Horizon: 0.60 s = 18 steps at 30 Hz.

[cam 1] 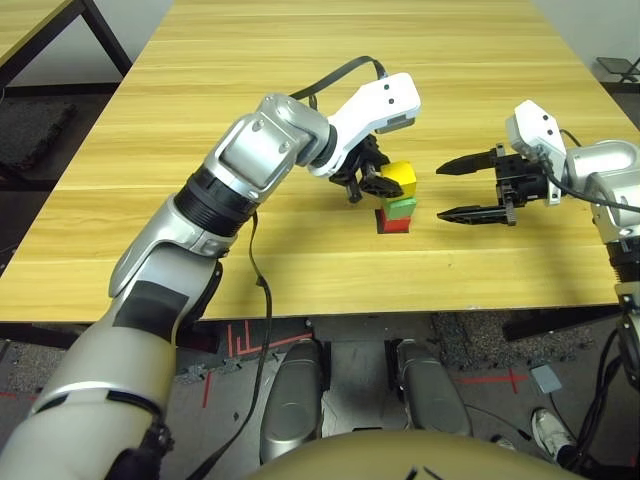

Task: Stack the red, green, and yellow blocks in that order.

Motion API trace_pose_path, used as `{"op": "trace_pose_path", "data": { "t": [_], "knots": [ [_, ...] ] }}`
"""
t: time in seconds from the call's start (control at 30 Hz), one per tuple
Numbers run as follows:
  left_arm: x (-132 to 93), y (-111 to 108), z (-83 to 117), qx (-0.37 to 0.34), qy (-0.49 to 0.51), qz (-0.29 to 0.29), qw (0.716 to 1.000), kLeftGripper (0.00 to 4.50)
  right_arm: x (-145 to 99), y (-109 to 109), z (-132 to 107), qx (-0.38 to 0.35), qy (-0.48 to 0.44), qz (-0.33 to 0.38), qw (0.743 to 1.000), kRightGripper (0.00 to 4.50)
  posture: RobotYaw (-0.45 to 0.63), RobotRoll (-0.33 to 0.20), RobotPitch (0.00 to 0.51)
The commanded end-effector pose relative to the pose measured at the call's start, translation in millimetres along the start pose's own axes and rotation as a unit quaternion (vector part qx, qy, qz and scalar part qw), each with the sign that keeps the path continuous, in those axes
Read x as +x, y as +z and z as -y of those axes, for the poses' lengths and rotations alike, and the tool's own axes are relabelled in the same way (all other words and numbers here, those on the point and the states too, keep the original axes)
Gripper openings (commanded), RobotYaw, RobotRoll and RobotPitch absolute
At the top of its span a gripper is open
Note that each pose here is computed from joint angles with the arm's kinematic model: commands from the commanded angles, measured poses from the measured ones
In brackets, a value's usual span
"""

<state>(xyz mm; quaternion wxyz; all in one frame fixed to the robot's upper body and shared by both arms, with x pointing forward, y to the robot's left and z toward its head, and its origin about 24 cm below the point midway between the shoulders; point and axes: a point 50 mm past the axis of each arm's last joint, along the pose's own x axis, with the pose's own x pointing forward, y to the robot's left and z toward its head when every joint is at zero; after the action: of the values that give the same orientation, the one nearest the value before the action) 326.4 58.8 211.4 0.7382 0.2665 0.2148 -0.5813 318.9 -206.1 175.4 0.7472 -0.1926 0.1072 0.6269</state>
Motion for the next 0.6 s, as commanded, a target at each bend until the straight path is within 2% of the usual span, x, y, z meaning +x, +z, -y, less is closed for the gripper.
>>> {"op": "trace_pose_path", "data": {
  "t": [0.03,0.6],
  "knots": [
    [2.8,-2.4,-0.8,0.005,-0.002,-0.006,1.0,1.91,-2.7,0.6,-0.9,-0.001,-0.007,0.006,1.0,4.5,0.15,0.065,0.092],
    [6.2,-3.8,2.1,0.003,-0.013,-0.013,1.0,1.91,-4.4,-1.2,-2.3,0.004,-0.018,0.007,1.0,4.5,0.14,0.073,0.099]
  ]
}}
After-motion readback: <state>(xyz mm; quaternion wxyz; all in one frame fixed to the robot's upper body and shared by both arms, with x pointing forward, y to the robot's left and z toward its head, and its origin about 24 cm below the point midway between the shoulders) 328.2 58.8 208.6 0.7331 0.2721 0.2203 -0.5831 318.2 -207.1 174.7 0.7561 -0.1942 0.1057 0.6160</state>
